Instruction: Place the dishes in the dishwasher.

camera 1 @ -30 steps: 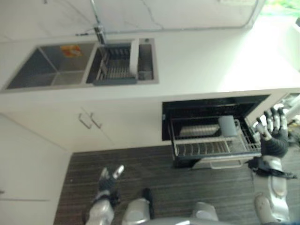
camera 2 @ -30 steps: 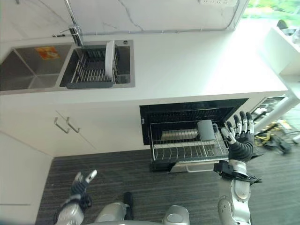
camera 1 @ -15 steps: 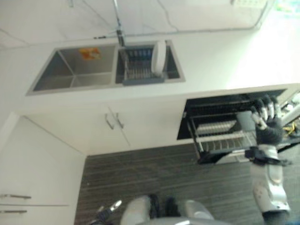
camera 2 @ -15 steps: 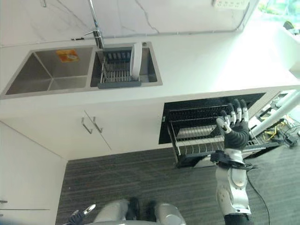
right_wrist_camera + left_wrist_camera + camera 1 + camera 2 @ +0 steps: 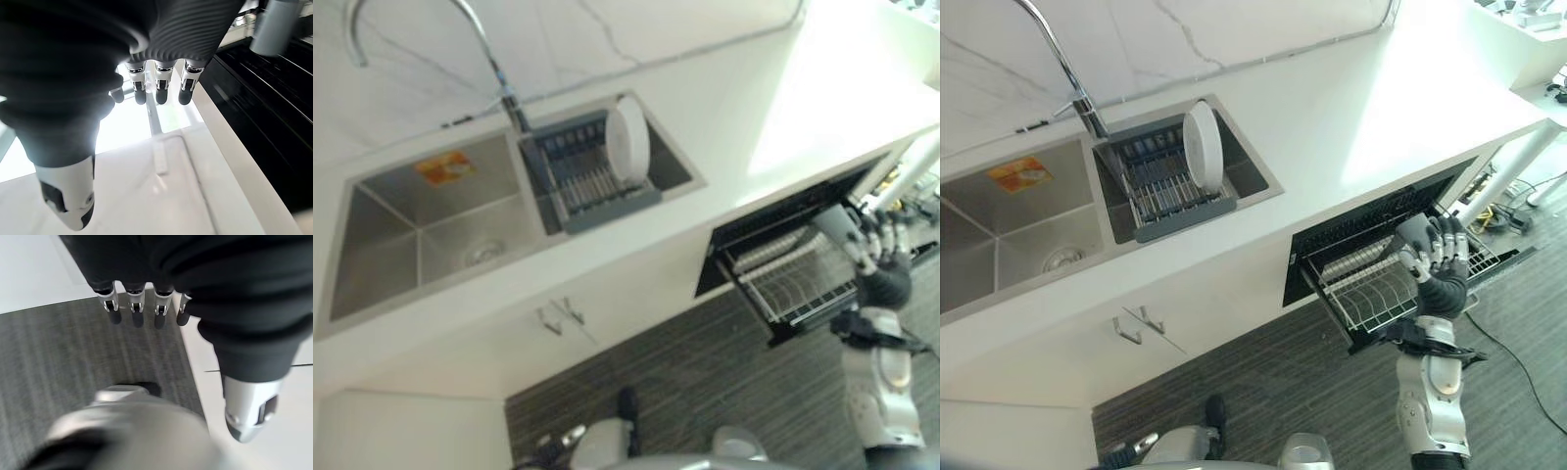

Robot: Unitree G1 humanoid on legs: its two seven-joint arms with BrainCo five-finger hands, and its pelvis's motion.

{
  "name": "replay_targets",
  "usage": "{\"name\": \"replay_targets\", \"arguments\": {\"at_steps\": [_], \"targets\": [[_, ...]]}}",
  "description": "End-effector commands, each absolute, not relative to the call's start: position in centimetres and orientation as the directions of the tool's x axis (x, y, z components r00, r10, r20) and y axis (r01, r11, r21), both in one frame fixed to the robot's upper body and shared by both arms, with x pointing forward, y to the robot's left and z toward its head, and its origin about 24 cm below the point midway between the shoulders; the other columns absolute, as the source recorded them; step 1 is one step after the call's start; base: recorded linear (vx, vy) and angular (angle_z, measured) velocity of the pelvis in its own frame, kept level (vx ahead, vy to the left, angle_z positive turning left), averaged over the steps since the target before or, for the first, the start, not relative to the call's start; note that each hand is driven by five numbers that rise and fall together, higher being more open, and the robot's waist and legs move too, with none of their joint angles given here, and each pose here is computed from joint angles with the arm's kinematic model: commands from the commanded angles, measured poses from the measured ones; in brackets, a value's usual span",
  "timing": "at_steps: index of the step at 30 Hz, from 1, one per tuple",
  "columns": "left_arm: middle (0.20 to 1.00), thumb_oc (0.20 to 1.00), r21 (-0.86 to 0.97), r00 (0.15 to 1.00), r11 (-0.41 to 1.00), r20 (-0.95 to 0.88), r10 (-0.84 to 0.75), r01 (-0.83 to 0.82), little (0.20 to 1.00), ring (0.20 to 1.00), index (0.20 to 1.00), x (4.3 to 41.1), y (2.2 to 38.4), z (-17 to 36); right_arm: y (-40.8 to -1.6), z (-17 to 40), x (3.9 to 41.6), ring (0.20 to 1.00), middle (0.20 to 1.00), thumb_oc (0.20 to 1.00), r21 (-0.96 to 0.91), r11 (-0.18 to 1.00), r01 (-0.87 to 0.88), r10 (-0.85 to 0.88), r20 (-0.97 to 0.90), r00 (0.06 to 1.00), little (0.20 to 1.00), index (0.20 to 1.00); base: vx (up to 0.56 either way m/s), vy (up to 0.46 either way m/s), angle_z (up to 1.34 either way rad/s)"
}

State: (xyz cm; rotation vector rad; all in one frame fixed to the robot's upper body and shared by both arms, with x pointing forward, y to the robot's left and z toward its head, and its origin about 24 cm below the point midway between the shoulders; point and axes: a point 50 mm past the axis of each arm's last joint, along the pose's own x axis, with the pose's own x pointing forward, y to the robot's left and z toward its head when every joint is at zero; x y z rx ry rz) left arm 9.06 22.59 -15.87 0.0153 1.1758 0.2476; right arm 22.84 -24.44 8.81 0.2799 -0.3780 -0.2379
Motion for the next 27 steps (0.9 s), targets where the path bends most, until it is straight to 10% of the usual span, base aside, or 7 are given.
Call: {"name": "replay_targets", "arguments": {"at_steps": [1, 14, 27], "targets": [[1.0, 1.0, 0.193, 0.31, 0.969, -0.922, 0.232, -0.151, 1.0, 1.0, 1.0, 7.2, 22.7, -16.2, -24.1, 12.2, 23.2, 1.0, 1.0, 1.0, 0.286, 0.955, 0.081, -0.215, 0.477, 0.852, 1.0, 1.0, 0.06, -0.049, -0.45], [1.0, 1.0, 0.22, 0.336, 0.954, -0.9, 0.279, -0.203, 1.0, 1.0, 1.0, 7.4, 22.3, -16.1, -23.7, 12.4, 23.3, 1.0, 1.0, 1.0, 0.248, 0.969, 0.012, -0.137, 0.493, 0.859, 1.0, 1.0, 0.1, -0.394, 0.04], [1.0, 1.0, 0.234, 0.294, 0.96, -0.916, 0.271, -0.155, 1.0, 1.0, 1.0, 6.0, 22.0, -16.5, -21.9, 12.8, 23.7, 1.0, 1.0, 1.0, 0.182, 0.977, -0.111, 0.003, 0.511, 0.86, 1.0, 1.0, 0.11, 0.12, -0.04]]}}
